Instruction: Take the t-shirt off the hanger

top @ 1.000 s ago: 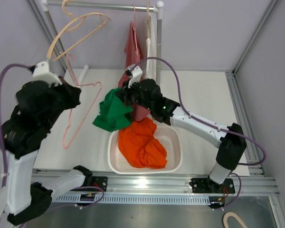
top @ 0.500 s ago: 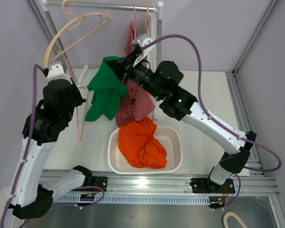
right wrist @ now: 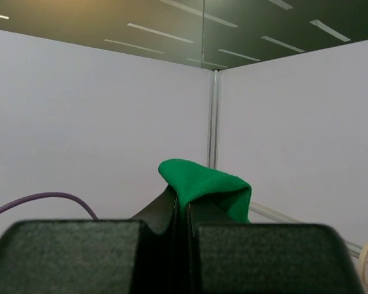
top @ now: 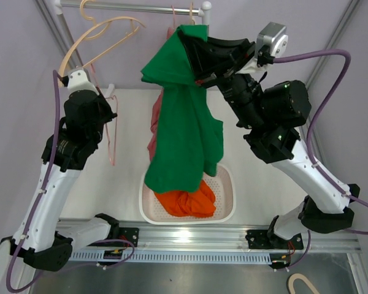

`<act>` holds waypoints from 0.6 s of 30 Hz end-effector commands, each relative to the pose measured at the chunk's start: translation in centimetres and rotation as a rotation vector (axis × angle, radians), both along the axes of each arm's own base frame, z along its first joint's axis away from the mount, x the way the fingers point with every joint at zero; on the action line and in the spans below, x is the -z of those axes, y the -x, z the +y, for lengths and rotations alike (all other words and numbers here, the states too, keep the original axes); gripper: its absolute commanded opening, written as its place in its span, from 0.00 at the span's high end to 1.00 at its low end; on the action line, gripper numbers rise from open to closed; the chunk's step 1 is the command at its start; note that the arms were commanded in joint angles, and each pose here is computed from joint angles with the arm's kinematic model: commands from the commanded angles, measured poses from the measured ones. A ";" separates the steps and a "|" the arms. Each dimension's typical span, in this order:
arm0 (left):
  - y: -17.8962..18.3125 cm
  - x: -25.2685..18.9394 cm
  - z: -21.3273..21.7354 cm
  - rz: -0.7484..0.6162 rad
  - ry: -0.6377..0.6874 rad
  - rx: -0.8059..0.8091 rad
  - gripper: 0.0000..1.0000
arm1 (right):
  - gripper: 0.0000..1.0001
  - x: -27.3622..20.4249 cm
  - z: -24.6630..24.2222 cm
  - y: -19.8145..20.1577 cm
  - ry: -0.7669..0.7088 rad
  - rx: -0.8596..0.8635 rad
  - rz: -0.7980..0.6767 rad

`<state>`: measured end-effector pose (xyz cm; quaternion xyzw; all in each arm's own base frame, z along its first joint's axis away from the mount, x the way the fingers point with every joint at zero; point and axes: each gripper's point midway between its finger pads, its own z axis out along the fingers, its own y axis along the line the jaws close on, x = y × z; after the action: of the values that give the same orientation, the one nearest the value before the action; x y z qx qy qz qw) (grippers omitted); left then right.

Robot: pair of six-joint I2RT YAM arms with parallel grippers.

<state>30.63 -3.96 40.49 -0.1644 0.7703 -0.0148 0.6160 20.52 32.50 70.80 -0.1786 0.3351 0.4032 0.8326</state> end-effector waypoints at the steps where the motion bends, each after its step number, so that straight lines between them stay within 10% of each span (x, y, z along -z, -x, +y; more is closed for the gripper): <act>1: -0.6 -3.6 1.1 -0.103 0.009 -0.042 0.99 | 1.00 -0.2 -1.8 0.2 -0.029 0.046 -0.009; 6: -2.2 -6.7 1.7 -0.167 0.019 -0.050 0.99 | 1.00 7.0 -1.8 -0.8 0.028 0.033 0.175; 18: -4.6 -13.2 -0.4 -0.291 -0.014 0.092 0.99 | 1.00 46.3 -0.5 3.2 0.538 -0.048 1.084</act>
<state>34.94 -3.72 50.96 -0.1532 0.7021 -0.0420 0.6941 19.81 33.17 29.23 -0.1991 0.7387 0.3590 0.5347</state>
